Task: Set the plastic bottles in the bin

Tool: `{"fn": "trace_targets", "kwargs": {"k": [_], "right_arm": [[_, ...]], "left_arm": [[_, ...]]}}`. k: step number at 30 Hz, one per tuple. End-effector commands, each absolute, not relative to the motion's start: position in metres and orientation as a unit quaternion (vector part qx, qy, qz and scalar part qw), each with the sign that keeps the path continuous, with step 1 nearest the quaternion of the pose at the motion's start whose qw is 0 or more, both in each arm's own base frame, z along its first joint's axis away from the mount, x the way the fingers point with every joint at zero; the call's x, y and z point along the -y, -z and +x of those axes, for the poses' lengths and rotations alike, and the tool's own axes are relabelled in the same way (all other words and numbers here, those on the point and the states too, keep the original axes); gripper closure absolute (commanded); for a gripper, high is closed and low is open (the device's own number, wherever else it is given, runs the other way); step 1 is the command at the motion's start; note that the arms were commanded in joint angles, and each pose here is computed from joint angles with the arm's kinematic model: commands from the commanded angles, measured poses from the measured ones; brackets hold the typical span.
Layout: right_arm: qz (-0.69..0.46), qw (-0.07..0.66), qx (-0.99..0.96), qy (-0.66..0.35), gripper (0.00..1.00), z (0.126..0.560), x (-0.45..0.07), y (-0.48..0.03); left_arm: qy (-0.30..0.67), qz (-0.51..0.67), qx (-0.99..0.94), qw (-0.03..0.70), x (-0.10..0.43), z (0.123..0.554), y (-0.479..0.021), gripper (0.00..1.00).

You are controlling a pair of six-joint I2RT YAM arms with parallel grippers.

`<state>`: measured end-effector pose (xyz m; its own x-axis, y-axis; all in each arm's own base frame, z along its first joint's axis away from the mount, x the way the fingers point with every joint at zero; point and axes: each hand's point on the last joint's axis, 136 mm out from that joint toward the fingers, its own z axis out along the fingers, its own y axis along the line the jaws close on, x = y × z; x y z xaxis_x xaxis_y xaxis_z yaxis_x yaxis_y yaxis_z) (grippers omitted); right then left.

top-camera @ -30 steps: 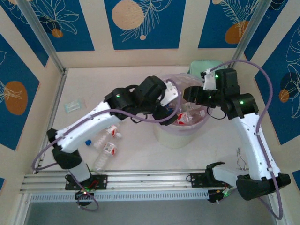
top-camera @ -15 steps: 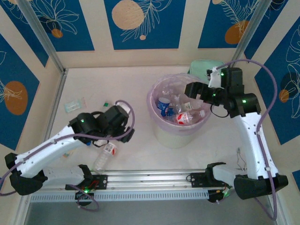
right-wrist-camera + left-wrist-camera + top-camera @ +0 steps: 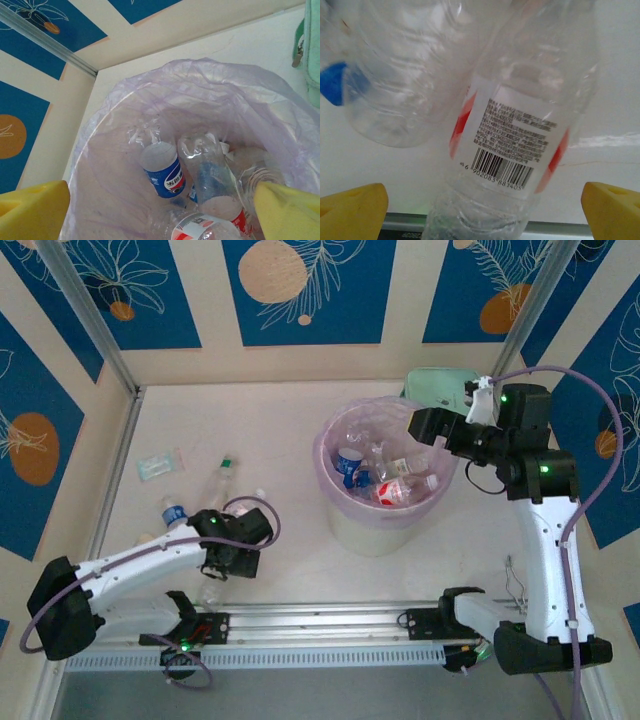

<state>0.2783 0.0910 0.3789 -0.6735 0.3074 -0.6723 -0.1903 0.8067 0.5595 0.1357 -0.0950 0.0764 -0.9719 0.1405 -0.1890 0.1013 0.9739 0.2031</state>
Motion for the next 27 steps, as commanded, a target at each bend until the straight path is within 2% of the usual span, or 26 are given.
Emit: {"fn": "trace_targets", "kwargs": {"k": [1,4,11,16,21,27], "right_arm": [[0.021,0.414,-0.852,-0.319,0.05,0.271,-0.091,-0.393],[0.020,0.412,-0.851,-0.324,0.05,0.272,-0.092,-0.392],[0.022,0.416,-0.849,-0.326,0.05,0.274,-0.090,-0.395],[0.025,0.426,-0.848,-0.316,0.05,0.271,-0.084,-0.399],[0.028,0.432,-0.846,-0.311,0.05,0.270,-0.080,-0.403],[0.025,0.431,-0.845,-0.316,0.05,0.272,-0.081,-0.401]], "left_arm": [[-0.079,0.024,-0.993,0.082,0.096,0.130,-0.060,0.01],[-0.071,0.018,-0.995,0.075,0.098,0.128,-0.050,0.07],[-0.059,0.024,-0.995,0.074,0.105,0.131,-0.051,0.30],[-0.036,0.048,-0.996,0.067,0.119,0.133,-0.071,0.38],[-0.003,0.069,-0.991,0.115,0.131,0.148,-0.126,0.42],[0.037,0.125,-0.970,0.205,0.153,0.178,-0.222,0.42]]}}
